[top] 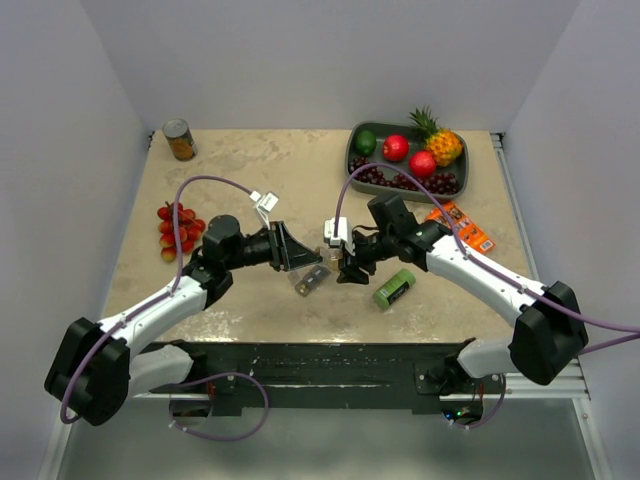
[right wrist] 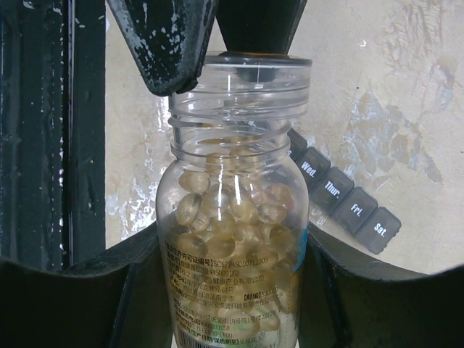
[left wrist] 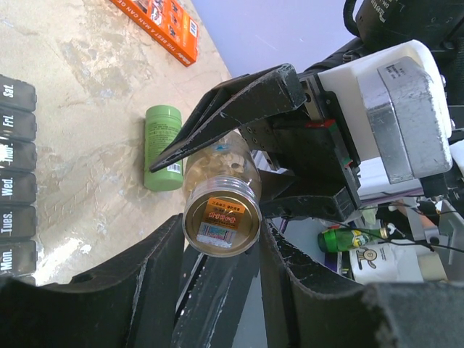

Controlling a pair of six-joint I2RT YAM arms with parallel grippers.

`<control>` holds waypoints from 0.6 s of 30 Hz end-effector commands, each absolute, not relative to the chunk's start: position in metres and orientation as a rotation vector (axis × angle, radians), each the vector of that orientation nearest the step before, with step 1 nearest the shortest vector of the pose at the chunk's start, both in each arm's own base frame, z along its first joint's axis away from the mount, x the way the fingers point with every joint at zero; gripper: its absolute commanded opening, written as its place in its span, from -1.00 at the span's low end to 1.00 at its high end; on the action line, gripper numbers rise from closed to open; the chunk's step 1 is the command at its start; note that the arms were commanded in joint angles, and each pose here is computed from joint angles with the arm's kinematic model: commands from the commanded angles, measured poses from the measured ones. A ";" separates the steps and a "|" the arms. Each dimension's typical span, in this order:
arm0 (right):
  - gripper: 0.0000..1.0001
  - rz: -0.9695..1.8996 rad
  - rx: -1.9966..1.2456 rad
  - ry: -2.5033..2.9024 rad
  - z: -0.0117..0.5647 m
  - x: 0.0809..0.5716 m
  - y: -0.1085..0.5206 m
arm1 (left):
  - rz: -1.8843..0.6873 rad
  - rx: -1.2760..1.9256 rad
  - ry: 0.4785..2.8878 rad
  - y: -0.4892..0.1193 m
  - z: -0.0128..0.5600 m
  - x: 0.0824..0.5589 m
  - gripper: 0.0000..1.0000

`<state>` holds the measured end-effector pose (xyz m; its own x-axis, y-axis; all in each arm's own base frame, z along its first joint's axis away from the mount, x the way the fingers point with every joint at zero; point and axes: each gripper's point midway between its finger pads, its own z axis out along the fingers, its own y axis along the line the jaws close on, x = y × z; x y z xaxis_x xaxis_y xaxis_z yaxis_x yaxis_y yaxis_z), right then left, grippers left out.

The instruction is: Sort the pills into containers

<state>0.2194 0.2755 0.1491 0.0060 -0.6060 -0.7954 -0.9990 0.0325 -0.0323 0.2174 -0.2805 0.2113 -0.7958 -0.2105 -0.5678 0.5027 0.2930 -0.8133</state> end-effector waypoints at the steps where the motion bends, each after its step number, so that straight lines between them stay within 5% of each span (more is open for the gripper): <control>1: -0.95 0.792 -1.613 1.518 0.188 0.226 0.291 | -1.554 0.313 1.958 -0.285 0.214 0.216 -0.86; 18: -0.95 0.923 -1.586 1.498 0.195 0.215 0.297 | -1.630 0.351 1.950 -0.293 0.214 0.203 -0.88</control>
<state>0.2150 0.2786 0.1531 -0.0108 -0.5797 -0.8148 -0.9998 0.0195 -0.0007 0.2114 -0.2856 0.2129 -0.8025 -0.1845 -0.5674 0.5177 0.2576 -0.8159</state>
